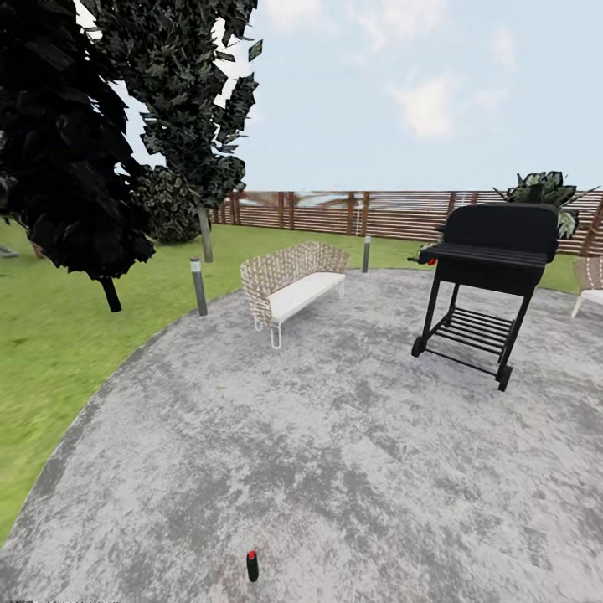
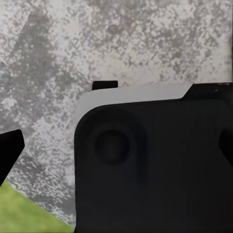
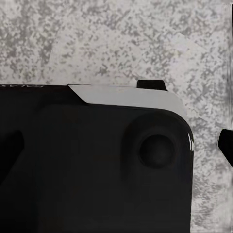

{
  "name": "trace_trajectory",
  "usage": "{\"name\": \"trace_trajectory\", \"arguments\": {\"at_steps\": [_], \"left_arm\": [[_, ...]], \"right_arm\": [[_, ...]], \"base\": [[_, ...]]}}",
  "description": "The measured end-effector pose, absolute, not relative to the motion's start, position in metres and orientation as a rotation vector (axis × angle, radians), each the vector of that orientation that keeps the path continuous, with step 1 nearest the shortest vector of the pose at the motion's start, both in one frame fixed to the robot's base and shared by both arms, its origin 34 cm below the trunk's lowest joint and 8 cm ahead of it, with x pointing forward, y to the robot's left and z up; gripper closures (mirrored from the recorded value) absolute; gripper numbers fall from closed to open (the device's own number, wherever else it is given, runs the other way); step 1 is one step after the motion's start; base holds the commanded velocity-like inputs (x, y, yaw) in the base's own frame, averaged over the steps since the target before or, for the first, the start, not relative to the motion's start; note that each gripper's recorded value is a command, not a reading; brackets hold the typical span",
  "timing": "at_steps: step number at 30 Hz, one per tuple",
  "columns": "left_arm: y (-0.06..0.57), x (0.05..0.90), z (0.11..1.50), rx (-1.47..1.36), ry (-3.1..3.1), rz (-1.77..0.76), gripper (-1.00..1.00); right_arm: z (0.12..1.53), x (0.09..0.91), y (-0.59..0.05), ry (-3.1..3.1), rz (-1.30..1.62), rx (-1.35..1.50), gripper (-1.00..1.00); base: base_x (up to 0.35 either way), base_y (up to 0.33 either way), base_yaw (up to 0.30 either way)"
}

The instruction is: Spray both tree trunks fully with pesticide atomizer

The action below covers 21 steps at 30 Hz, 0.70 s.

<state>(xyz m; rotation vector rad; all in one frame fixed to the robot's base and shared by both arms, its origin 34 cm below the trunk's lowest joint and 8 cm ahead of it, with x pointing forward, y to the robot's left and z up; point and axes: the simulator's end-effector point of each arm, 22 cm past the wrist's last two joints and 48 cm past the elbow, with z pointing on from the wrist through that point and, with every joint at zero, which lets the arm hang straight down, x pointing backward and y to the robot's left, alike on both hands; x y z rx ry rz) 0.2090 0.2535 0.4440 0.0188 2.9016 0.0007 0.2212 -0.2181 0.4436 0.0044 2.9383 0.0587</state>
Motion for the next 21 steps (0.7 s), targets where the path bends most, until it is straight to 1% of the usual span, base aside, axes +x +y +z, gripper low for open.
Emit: {"name": "trace_trajectory", "arguments": {"at_steps": [9, 21], "left_arm": [[0.2535, 0.2078, 0.4438, 0.019, 2.904, 0.001, -1.0], [0.2539, 0.2059, 0.4435, 0.014, 2.91, 0.003, -1.0]], "right_arm": [[0.4433, 0.2198, -0.2181, 2.942, 0.059, 0.005, -1.0], [0.443, 0.2179, -0.2181, 2.947, 0.059, 0.005, -1.0]], "base": [[0.233, -0.204, 0.28], [0.183, -0.254, 0.28]]}}
